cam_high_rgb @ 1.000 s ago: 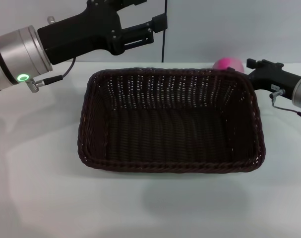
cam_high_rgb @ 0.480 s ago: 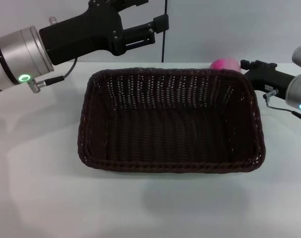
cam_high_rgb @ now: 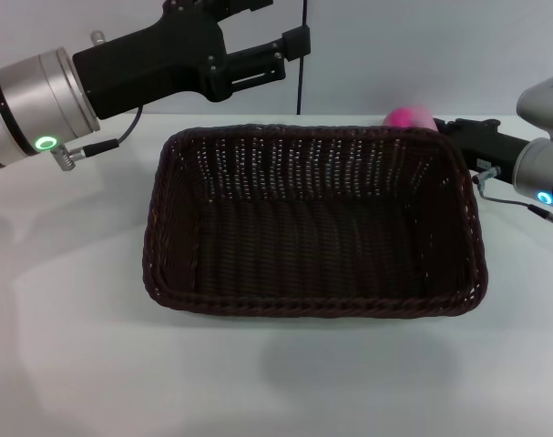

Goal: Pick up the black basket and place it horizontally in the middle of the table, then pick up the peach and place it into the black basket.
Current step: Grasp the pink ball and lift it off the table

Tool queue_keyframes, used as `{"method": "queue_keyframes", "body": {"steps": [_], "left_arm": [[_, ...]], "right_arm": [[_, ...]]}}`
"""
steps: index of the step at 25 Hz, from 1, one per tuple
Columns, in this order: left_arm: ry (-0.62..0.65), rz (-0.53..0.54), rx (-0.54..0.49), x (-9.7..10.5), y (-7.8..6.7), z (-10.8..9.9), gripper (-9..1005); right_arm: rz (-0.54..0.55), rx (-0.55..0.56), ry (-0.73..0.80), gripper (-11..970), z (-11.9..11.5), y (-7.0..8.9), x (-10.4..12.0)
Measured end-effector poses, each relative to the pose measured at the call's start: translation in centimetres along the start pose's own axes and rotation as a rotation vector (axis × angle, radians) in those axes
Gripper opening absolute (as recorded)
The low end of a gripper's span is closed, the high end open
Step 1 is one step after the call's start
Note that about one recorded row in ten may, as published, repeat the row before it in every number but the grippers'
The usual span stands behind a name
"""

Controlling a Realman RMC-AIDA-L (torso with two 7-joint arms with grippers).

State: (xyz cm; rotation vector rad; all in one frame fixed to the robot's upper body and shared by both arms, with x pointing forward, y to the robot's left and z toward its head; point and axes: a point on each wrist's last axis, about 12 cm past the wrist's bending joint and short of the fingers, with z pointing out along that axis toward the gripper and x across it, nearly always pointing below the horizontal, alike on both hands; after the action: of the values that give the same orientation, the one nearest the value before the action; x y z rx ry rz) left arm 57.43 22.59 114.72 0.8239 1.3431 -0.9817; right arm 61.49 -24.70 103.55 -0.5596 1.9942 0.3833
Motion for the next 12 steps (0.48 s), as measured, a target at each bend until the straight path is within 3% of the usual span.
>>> {"method": "queue_keyframes", "body": {"steps": [5,12], "left_arm": [[0.001,-0.009,-0.003,0.15,0.12,0.30,802],[0.002,-0.010,-0.005,0.24,0.28,0.41,802]], "right_arm": [[-0.022,-0.001,-0.004,255,0.04,0.03,-0.10],[0.000,0.018,-0.017,210,-0.28,-0.32,0.11]]}}
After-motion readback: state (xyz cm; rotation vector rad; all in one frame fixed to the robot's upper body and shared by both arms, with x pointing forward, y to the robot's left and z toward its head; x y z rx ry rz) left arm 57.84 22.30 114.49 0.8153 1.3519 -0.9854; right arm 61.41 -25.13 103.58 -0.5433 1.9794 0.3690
